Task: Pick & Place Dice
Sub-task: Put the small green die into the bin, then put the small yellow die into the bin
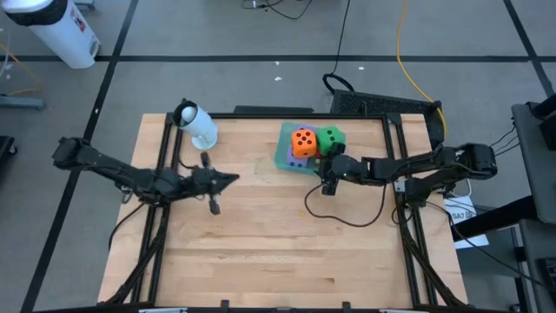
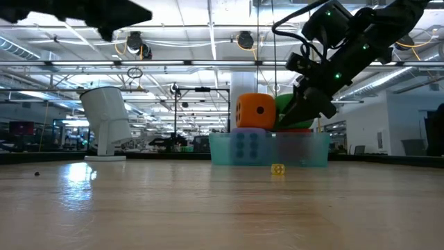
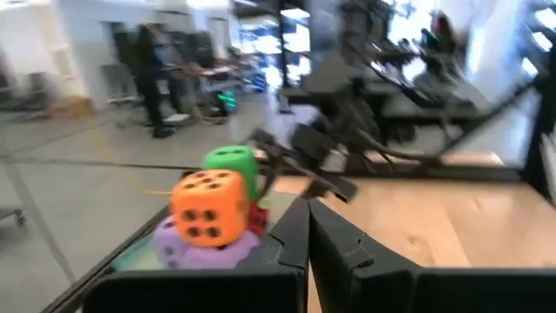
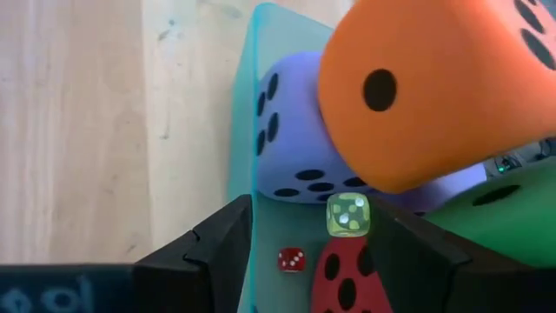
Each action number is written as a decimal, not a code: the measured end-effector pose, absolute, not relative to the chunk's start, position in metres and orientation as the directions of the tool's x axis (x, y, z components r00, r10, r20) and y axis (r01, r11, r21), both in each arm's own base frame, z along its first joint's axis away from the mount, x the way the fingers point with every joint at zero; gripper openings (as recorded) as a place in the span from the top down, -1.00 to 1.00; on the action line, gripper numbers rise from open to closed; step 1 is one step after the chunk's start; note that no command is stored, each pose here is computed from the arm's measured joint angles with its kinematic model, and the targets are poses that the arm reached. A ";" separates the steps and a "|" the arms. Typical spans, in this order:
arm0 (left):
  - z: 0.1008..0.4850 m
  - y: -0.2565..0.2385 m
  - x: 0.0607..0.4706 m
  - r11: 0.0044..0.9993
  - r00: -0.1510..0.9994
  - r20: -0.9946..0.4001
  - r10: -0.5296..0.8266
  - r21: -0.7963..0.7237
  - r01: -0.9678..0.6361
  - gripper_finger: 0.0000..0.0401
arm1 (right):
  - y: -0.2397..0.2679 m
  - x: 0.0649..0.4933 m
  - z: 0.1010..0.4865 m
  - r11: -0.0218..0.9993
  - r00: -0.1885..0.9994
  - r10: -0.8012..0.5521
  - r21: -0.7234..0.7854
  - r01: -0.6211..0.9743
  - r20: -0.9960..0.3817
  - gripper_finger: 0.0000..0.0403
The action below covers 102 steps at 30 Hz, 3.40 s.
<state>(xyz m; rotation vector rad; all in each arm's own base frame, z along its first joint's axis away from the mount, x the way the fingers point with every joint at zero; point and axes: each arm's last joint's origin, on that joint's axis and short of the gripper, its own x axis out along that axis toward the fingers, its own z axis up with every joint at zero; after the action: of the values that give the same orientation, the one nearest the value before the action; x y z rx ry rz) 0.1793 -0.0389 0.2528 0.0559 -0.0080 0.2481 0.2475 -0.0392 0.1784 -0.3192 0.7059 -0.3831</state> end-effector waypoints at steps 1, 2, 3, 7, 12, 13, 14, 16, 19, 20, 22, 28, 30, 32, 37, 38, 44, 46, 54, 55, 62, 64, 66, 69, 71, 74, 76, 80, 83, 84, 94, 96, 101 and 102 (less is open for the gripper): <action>0.254 -0.042 0.187 0.972 0.976 -0.001 0.219 0.084 -0.218 0.97 | -0.038 0.248 0.178 0.884 0.699 -0.439 -0.409 0.225 -0.565 -0.05; 0.255 -0.044 0.193 0.974 0.979 -0.015 0.201 0.112 -0.198 0.98 | -0.037 0.248 0.178 0.885 0.701 -0.436 -0.411 0.219 -0.565 -0.05; 0.256 -0.046 0.201 0.973 0.981 -0.027 0.194 0.135 -0.189 0.98 | -0.037 0.248 0.178 0.885 0.702 -0.434 -0.414 0.214 -0.564 -0.05; 0.259 -0.047 0.231 0.961 0.972 -0.054 0.230 0.168 -0.219 0.98 | -0.034 0.248 0.178 0.881 0.707 -0.426 -0.435 0.184 -0.564 -0.04; 0.244 -0.034 0.279 0.943 0.952 -0.152 0.267 0.242 -0.227 0.99 | -0.034 0.249 0.179 0.881 0.711 -0.426 -0.437 0.184 -0.560 -0.06; 0.239 -0.031 0.289 0.943 0.947 -0.180 0.265 0.252 -0.217 0.99 | -0.034 0.249 0.179 0.881 0.712 -0.426 -0.437 0.185 -0.559 -0.07; 0.234 -0.027 0.299 0.945 0.945 -0.200 0.259 0.255 -0.205 0.99 | -0.034 0.249 0.179 0.880 0.712 -0.426 -0.436 0.185 -0.558 -0.07; 0.226 -0.019 0.321 0.945 0.946 -0.219 0.240 0.275 -0.177 0.99 | -0.034 0.249 0.179 0.880 0.711 -0.426 -0.437 0.185 -0.559 -0.08; 0.214 -0.010 0.351 0.934 0.950 -0.235 0.205 0.336 -0.119 0.99 | -0.034 0.249 0.179 0.880 0.712 -0.426 -0.439 0.182 -0.558 -0.08; 0.211 -0.008 0.360 0.929 0.951 -0.241 0.194 0.357 -0.099 0.99 | -0.034 0.249 0.179 0.879 0.712 -0.426 -0.441 0.181 -0.558 -0.08; 0.211 -0.002 0.379 0.922 0.954 -0.237 0.181 0.378 -0.081 0.99 | -0.034 0.249 0.179 0.879 0.713 -0.426 -0.441 0.181 -0.557 -0.08; 0.207 0.020 0.418 0.916 0.930 -0.298 0.217 0.391 -0.088 0.99 | -0.034 0.250 0.180 0.878 0.719 -0.427 -0.440 0.186 -0.548 -0.08; 0.207 0.028 0.426 0.920 0.915 -0.336 0.222 0.383 -0.082 0.99 | -0.034 0.250 0.180 0.879 0.720 -0.427 -0.439 0.187 -0.547 -0.08; 0.205 0.035 0.431 0.921 0.902 -0.366 0.228 0.383 -0.077 0.99 | -0.034 0.250 0.180 0.880 0.721 -0.426 -0.436 0.190 -0.547 -0.08; 0.199 0.042 0.434 0.928 0.897 -0.389 0.209 0.369 -0.056 0.99 | -0.034 0.250 0.181 0.880 0.722 -0.426 -0.435 0.191 -0.545 -0.09; 0.200 0.043 0.434 0.929 0.901 -0.384 0.202 0.365 -0.052 0.99 | -0.034 0.250 0.181 0.880 0.724 -0.427 -0.435 0.193 -0.542 -0.09; 0.204 0.052 0.434 0.936 0.911 -0.355 0.208 0.344 -0.079 0.99 | -0.035 0.252 0.184 0.878 0.744 -0.429 -0.430 0.210 -0.512 -0.10; 0.204 0.055 0.434 0.939 0.914 -0.349 0.207 0.332 -0.085 0.99 | -0.035 0.253 0.185 0.877 0.751 -0.429 -0.429 0.214 -0.502 -0.10; 0.194 0.061 0.437 0.944 0.914 -0.350 0.205 0.317 -0.091 0.99 | -0.035 0.253 0.186 0.877 0.755 -0.429 -0.429 0.217 -0.496 -0.10; 0.193 0.063 0.438 0.943 0.919 -0.336 0.208 0.318 -0.097 0.99 | -0.035 0.253 0.186 0.877 0.755 -0.429 -0.430 0.217 -0.496 -0.10; 0.176 0.075 0.440 0.951 0.900 -0.370 0.232 0.282 -0.129 0.99 | -0.035 0.253 0.186 0.876 0.757 -0.430 -0.429 0.218 -0.492 -0.10; 0.175 0.076 0.441 0.951 0.902 -0.363 0.233 0.281 -0.132 0.99 | -0.035 0.253 0.186 0.877 0.758 -0.429 -0.428 0.219 -0.491 -0.10; 0.175 0.076 0.440 0.950 0.899 -0.369 0.234 0.285 -0.129 0.99 | -0.035 0.253 0.186 0.877 0.758 -0.429 -0.428 0.219 -0.492 -0.10; 0.179 0.074 0.440 0.948 0.905 -0.358 0.229 0.295 -0.123 0.99 | -0.035 0.253 0.186 0.877 0.757 -0.429 -0.428 0.218 -0.493 -0.10; 0.184 0.069 0.439 0.944 0.908 -0.357 0.220 0.314 -0.105 0.99 | -0.035 0.253 0.186 0.877 0.756 -0.429 -0.427 0.218 -0.495 -0.10; 0.201 0.056 0.435 0.932 0.912 -0.348 0.216 0.353 -0.087 0.99 | -0.035 0.253 0.186 0.878 0.755 -0.430 -0.425 0.221 -0.496 -0.10; 0.220 0.044 0.429 0.919 0.910 -0.335 0.243 0.381 -0.105 0.99 | -0.035 0.253 0.186 0.881 0.754 -0.430 -0.412 0.232 -0.496 -0.10; 0.268 0.017 0.403 0.890 0.889 -0.321 0.327 0.422 -0.175 0.99 | -0.035 0.253 0.186 0.885 0.754 -0.431 -0.396 0.246 -0.496 -0.10; 0.304 -0.004 0.374 0.905 0.890 -0.331 0.314 0.386 -0.176 0.99 | -0.035 0.253 0.186 0.888 0.755 -0.431 -0.381 0.258 -0.494 -0.10; 0.314 -0.011 0.363 0.916 0.895 -0.327 0.305 0.356 -0.182 0.99 | -0.035 0.253 0.186 0.890 0.755 -0.431 -0.373 0.264 -0.493 -0.10; 0.317 -0.044 0.237 0.965 0.966 -0.155 0.207 0.196 -0.175 0.99 | -0.035 0.257 0.192 0.895 0.789 -0.431 -0.315 0.314 -0.437 -0.10; 0.299 -0.042 0.217 0.972 0.973 -0.121 0.195 0.154 -0.175 0.99 | -0.035 0.258 0.194 0.908 0.810 -0.409 -0.277 0.315 -0.420 -0.10; 0.261 -0.032 0.174 0.975 0.977 -0.025 0.212 0.076 -0.210 0.99 | -0.031 0.260 0.202 0.958 0.886 -0.281 -0.166 0.235 -0.369 -0.10; 0.255 -0.030 0.168 0.973 0.975 -0.009 0.222 0.063 -0.221 0.99 | -0.030 0.260 0.204 0.964 0.896 -0.260 -0.149 0.220 -0.360 -0.10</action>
<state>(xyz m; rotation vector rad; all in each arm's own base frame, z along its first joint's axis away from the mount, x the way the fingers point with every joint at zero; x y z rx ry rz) 0.1678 -0.0302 0.2550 0.0617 0.0159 0.2239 0.2598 -0.0300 0.2044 -0.1058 0.3869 -0.2495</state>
